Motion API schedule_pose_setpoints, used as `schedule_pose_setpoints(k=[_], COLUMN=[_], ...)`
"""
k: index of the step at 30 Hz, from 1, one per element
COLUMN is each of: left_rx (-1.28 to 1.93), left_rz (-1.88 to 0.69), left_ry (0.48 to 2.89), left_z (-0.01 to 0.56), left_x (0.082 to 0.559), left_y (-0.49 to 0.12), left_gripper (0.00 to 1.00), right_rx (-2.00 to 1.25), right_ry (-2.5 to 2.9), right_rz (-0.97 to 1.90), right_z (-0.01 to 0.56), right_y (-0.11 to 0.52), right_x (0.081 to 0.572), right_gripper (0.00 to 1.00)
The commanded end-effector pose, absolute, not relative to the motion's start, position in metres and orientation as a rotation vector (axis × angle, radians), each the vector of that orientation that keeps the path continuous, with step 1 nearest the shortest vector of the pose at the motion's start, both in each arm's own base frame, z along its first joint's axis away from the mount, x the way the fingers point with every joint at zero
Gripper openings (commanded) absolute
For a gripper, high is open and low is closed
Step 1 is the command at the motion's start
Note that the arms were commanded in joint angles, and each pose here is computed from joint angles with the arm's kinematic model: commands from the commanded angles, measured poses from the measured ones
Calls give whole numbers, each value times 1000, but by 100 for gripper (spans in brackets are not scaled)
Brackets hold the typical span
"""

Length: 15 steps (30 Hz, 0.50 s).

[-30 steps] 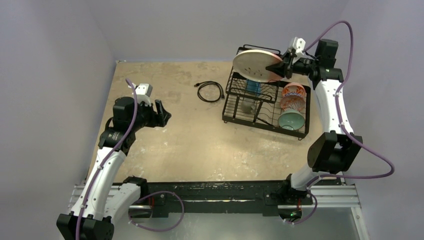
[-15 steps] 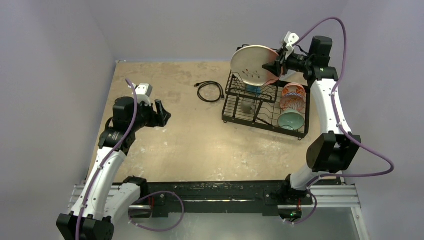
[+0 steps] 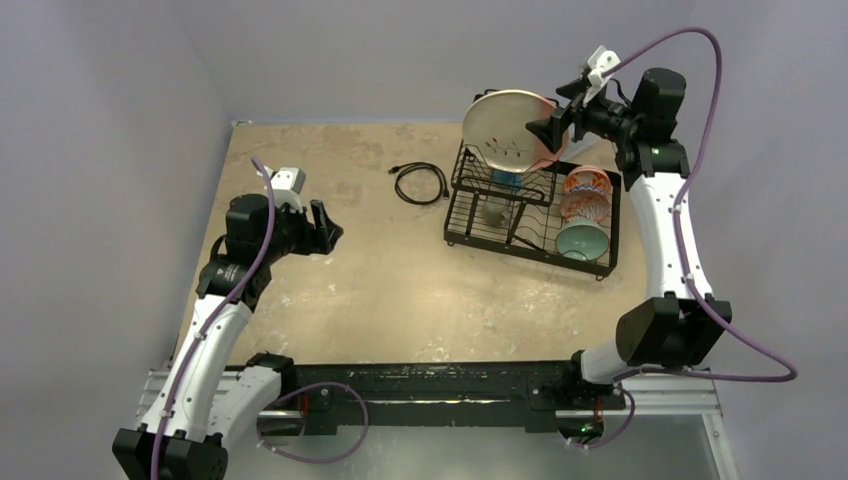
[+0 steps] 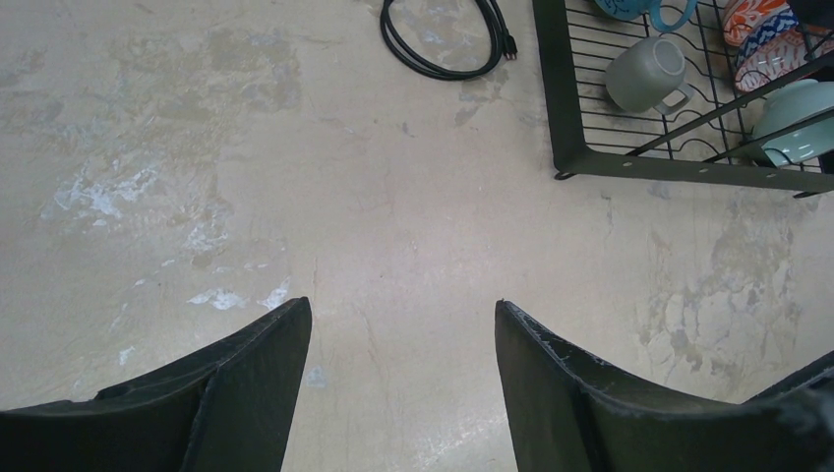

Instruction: Load the mixed dishes into the dish rack

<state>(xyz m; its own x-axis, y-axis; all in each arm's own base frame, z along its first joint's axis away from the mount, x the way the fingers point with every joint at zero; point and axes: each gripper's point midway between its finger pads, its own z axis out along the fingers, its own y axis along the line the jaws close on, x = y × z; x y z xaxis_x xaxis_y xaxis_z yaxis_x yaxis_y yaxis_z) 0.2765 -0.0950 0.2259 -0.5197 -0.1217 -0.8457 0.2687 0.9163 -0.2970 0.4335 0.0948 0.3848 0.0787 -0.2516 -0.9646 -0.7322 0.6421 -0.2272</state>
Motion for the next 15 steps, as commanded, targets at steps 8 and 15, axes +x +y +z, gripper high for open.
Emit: schedule_pose_setpoints(k=[8,15], left_rx=[166,176], left_rz=[-533,-576], left_ry=[1976,1928], left_z=[245,259], left_x=[272,261], left_y=[-108,-115], left_gripper=[67,67], right_rx=[-469,40], right_ry=[1539,1591], right_rz=[332,397], right_z=[445,465], right_y=[70,45], right_x=[405,359], right_gripper=[99,99])
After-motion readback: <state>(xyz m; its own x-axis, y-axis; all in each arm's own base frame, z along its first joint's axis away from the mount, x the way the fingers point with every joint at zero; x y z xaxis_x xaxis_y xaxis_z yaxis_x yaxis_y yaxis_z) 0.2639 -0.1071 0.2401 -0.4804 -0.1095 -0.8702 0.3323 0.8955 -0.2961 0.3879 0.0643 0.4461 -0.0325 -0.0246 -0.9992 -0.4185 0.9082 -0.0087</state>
